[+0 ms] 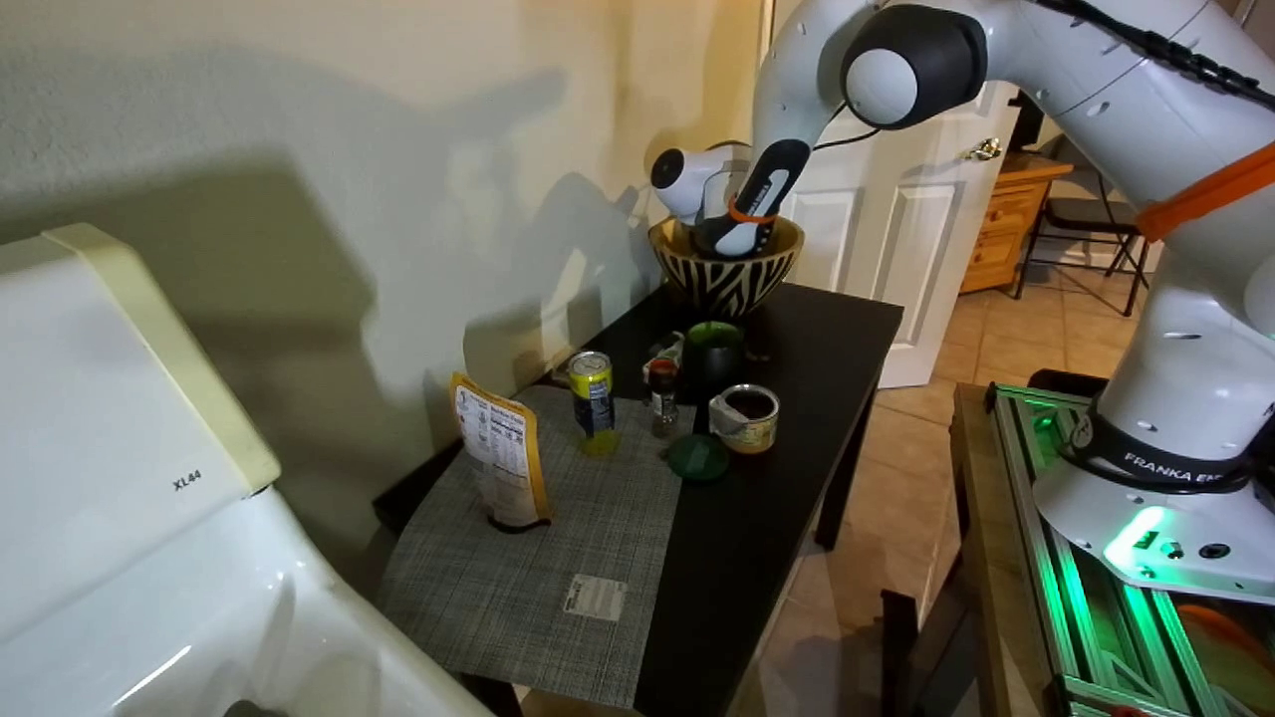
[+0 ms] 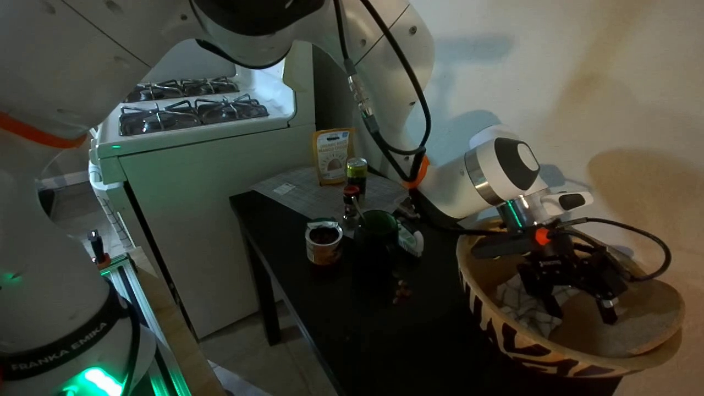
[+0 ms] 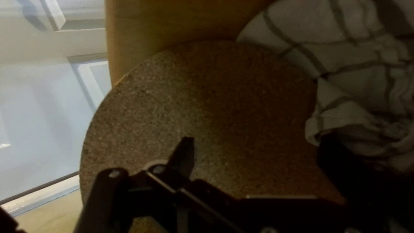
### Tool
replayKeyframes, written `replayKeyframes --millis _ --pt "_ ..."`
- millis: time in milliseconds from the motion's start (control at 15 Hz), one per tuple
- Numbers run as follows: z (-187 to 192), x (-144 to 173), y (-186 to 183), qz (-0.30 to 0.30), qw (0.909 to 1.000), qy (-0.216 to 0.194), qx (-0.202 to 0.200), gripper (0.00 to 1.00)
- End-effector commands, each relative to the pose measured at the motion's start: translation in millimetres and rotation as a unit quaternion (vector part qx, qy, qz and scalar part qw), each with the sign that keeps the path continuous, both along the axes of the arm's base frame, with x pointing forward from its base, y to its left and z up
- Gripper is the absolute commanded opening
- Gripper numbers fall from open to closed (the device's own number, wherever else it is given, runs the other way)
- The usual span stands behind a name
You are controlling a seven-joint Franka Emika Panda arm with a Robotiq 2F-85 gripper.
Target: Remove the coaster from the wooden bowl
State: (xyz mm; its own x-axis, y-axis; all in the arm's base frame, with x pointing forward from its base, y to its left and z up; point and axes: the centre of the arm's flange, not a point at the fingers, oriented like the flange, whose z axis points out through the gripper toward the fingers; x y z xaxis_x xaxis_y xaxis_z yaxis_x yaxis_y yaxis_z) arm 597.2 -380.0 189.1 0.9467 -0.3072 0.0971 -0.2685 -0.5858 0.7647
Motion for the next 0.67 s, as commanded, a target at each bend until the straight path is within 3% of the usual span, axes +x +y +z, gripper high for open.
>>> replayKeyframes --millis 0,400,600 --pt "17 -8 8 0.024 0.9992 0.001 0.033 1.0" --pt "62 -17 19 0.052 0.9967 -0.019 0.059 1.0" --pt "96 -29 6 0.059 0.9918 -0.048 0.103 1.0"
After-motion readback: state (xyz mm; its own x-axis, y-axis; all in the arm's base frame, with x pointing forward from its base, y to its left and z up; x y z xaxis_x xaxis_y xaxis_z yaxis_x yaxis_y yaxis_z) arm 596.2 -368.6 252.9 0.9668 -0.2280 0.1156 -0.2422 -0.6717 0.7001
